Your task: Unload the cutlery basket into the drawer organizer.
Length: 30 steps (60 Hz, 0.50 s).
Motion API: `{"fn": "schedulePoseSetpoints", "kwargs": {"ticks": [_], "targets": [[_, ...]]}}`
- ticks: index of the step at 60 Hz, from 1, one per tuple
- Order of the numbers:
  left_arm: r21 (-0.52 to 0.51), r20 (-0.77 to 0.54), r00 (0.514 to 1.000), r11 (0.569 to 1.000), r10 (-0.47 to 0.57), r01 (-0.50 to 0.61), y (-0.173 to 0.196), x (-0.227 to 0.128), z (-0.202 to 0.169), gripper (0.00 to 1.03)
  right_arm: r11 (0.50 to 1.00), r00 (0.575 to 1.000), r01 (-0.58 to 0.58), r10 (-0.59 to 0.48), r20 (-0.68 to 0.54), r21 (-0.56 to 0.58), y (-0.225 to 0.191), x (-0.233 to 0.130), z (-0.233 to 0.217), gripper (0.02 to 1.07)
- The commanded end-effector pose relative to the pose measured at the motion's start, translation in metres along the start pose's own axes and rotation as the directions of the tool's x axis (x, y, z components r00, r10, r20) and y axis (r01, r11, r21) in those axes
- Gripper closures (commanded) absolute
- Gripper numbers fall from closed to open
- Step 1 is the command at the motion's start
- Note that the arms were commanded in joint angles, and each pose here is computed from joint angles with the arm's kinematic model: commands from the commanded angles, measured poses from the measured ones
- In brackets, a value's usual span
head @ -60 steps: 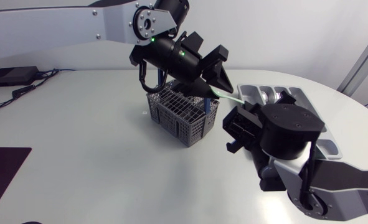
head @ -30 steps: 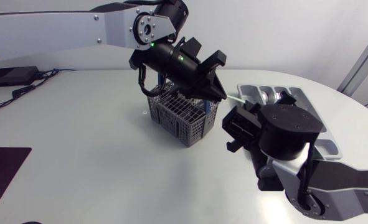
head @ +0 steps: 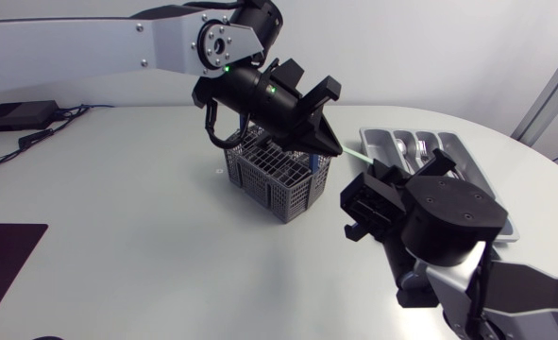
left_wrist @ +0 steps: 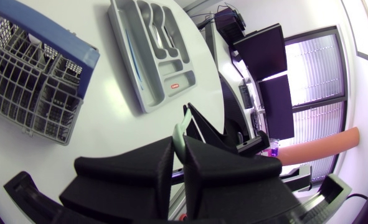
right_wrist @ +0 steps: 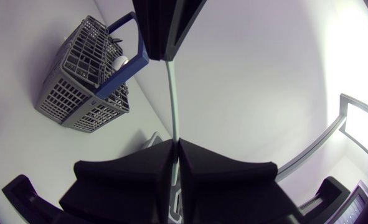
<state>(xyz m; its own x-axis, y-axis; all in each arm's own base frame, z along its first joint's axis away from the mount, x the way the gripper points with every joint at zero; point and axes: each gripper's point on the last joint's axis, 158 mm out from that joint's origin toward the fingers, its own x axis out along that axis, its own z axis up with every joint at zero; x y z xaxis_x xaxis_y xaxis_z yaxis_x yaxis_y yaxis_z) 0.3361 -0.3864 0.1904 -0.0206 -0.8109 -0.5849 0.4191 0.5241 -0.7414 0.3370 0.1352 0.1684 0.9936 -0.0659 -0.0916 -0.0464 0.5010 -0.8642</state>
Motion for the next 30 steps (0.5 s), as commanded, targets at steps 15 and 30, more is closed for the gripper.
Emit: {"fn": "schedulePoseSetpoints", "kwargs": {"ticks": [15, 30], "targets": [[0.082, 0.069, 0.997, 0.995, 0.047, -0.052, 0.007, -0.023, 0.009, 0.99, 0.999, 0.992, -0.015, 0.010, 0.125, 0.036, -0.038, -0.033, 0.001, 0.20], [0.169, 0.039, 0.995, 0.981, 0.091, -0.096, 0.014, -0.020, -0.003, 0.99, 0.904, 0.904, -0.412, 0.390, 0.174, 0.112, -0.028, -0.040, -0.008, 0.20]]}}
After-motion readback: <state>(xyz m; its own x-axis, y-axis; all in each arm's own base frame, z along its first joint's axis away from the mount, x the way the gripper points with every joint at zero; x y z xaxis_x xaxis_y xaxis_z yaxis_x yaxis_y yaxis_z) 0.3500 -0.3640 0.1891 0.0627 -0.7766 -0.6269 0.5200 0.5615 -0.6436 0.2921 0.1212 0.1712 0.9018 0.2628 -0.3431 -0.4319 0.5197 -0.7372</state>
